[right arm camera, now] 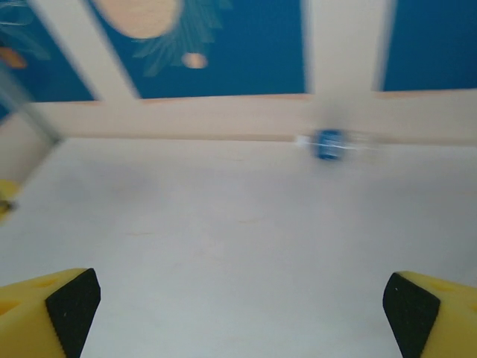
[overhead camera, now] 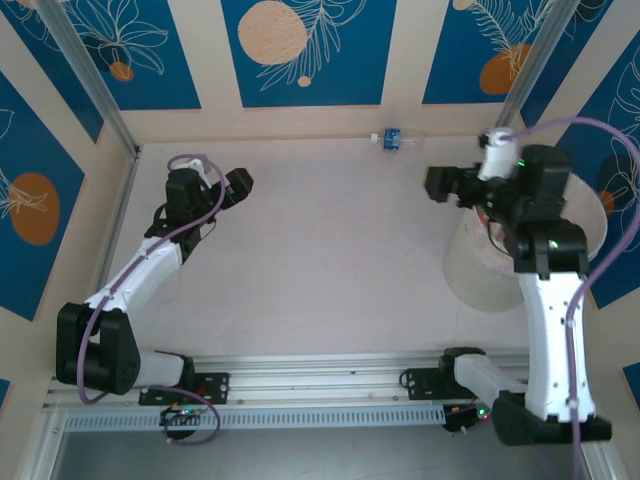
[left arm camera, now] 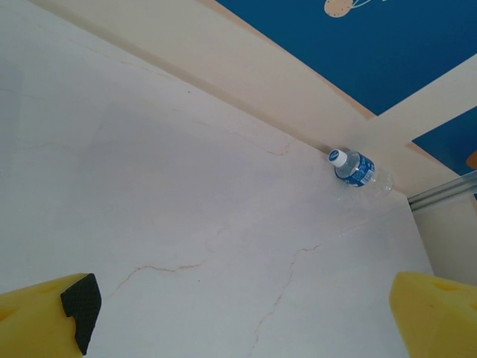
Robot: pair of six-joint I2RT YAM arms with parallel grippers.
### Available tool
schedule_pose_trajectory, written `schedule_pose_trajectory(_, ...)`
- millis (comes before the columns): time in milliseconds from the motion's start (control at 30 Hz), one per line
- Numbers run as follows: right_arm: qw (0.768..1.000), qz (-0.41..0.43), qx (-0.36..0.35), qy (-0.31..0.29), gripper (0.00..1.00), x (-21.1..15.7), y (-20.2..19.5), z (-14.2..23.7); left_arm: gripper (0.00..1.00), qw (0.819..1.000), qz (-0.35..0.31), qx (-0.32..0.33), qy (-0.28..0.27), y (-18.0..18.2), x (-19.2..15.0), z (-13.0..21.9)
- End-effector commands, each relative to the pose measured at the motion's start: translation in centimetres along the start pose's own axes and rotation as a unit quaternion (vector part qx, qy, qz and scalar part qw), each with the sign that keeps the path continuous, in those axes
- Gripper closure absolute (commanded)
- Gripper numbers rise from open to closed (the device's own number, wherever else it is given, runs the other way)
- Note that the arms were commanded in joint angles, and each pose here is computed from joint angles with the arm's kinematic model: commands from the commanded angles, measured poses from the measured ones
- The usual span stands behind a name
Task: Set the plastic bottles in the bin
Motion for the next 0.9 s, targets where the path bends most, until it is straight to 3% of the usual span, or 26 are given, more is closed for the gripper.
schedule_pose_trajectory(0, 0.999, -0.002, 0.04, 0.004, 0.0, 0.7, 3.3, -5.8, 0.0, 1.0, 0.008, 0.013, 0.001, 0.9, -0.2, 0.2)
schedule_pose_trajectory(167, 0.999, -0.022, 0.01, 0.042, 0.0, -0.2, 3.5, -15.3, 0.0, 1.0, 0.013, 0.017, 0.003, 1.4, -0.7, 0.4)
schedule_pose_trajectory(400, 0.995, -0.056, -0.026, 0.075, 0.0, -1.3, 1.2, -26.3, 0.0, 0.998, 0.006, -0.056, 0.02, -0.5, -1.2, -0.4)
schedule_pose_trajectory(567, 0.991, -0.02, -0.039, 0.13, 0.0, -3.7, -0.4, -34.4, 0.0, 0.997, 0.006, -0.067, 0.024, -0.8, -1.4, -0.5)
schedule_pose_trajectory(667, 0.989, -0.001, -0.071, 0.132, 0.0, -4.1, -2.4, -38.0, 0.0, 0.998, 0.003, -0.063, 0.022, -0.6, -1.4, -0.5)
schedule_pose_trajectory(867, 0.989, -0.014, -0.093, 0.112, 0.0, -4.2, -6.9, -41.1, 0.0, 0.998, 0.002, -0.053, 0.021, -0.1, -1.5, -1.1)
Point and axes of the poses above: each hand's point on the last joint's axis, 136 mm out from that joint toward the fingers, its own z axis back along the fingers, its own y axis along the line the jaws close on, x = y × z, the point moved 2 cm from there along z, back along the fingers, and after that the axes turned 6 degrees about -z, right-handed, at the moved point
